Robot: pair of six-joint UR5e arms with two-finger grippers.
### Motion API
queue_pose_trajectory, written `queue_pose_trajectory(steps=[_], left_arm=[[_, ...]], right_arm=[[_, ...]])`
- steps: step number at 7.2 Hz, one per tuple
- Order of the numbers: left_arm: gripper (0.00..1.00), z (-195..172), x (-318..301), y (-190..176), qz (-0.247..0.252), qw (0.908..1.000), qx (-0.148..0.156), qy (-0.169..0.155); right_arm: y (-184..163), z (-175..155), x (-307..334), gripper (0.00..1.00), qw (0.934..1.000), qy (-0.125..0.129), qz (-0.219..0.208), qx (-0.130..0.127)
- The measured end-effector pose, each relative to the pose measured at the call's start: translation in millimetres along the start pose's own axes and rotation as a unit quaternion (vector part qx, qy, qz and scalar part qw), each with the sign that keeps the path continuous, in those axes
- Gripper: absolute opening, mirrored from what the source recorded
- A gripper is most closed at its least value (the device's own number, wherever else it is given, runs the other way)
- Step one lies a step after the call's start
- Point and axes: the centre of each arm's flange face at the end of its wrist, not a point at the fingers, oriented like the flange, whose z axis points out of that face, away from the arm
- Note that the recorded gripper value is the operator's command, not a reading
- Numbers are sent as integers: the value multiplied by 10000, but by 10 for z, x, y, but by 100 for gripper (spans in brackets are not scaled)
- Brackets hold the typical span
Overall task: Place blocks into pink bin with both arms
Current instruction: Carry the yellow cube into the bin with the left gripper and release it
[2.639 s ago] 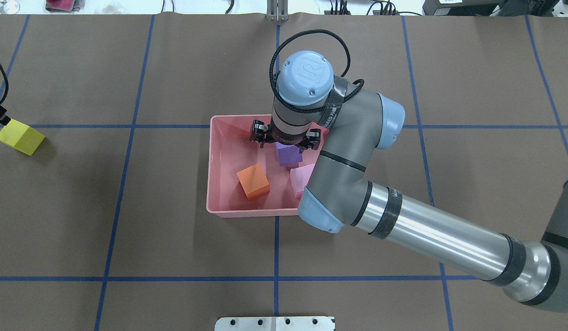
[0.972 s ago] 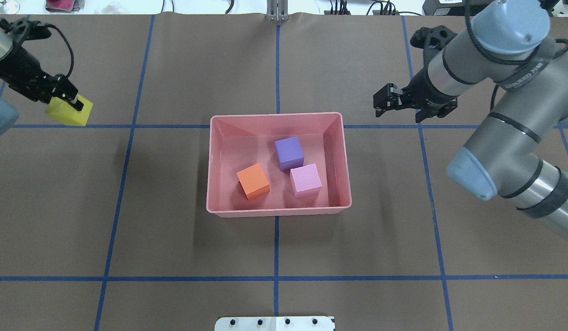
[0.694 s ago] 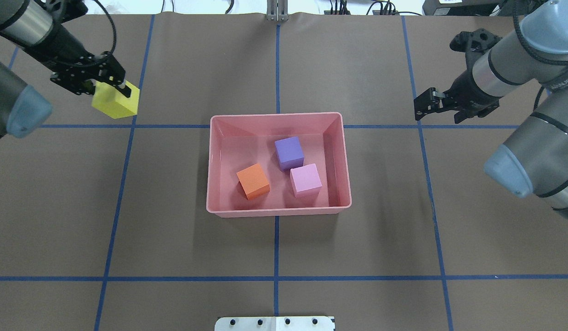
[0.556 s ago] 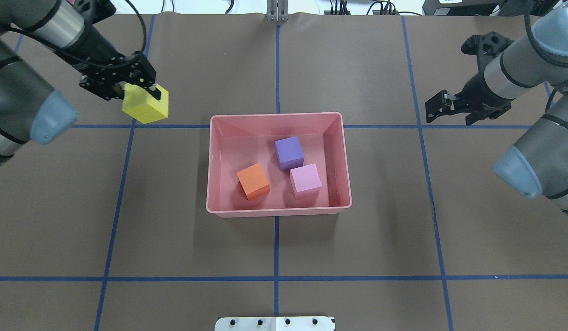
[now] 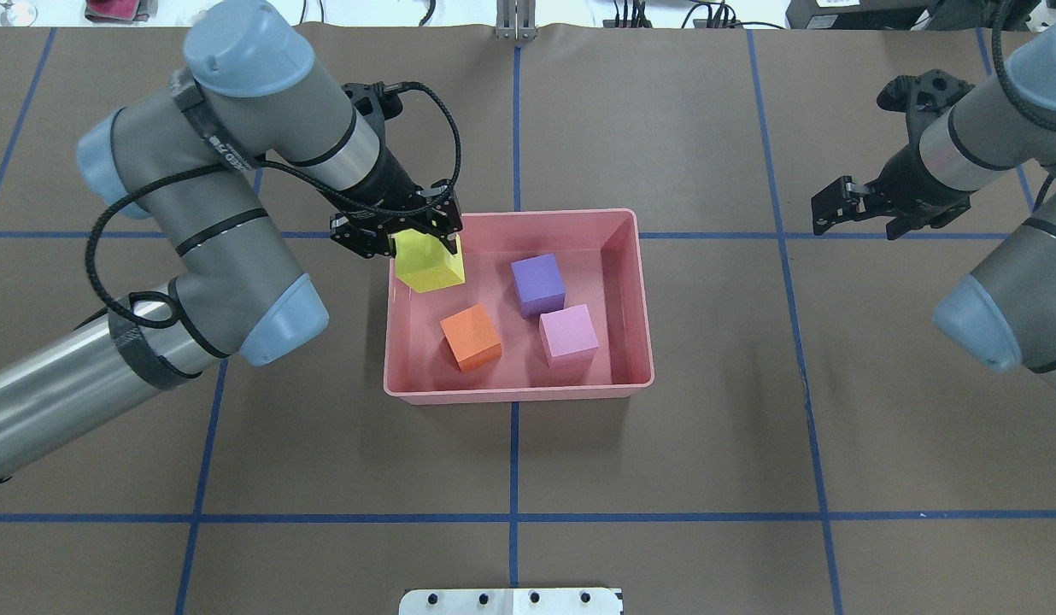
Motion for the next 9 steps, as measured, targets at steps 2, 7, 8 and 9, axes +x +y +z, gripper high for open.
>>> queue_pose_trajectory(steps=[2,7,8,9], left_arm=[[0,269,82,-111,-20,9998,102,-164],[90,572,90,-64,45,9991,251,-349],[92,584,88,-68,44,9991,251,-353],[97,585,93,-69,58,9991,255,-337]], right_arm=[[0,13,12,100,10000,11,6,-10],[-10,66,36,100,10000,52,29,-41],[-12,67,34,100,10000,52,29,-41],[-13,66,29,100,10000,51,26,-39]])
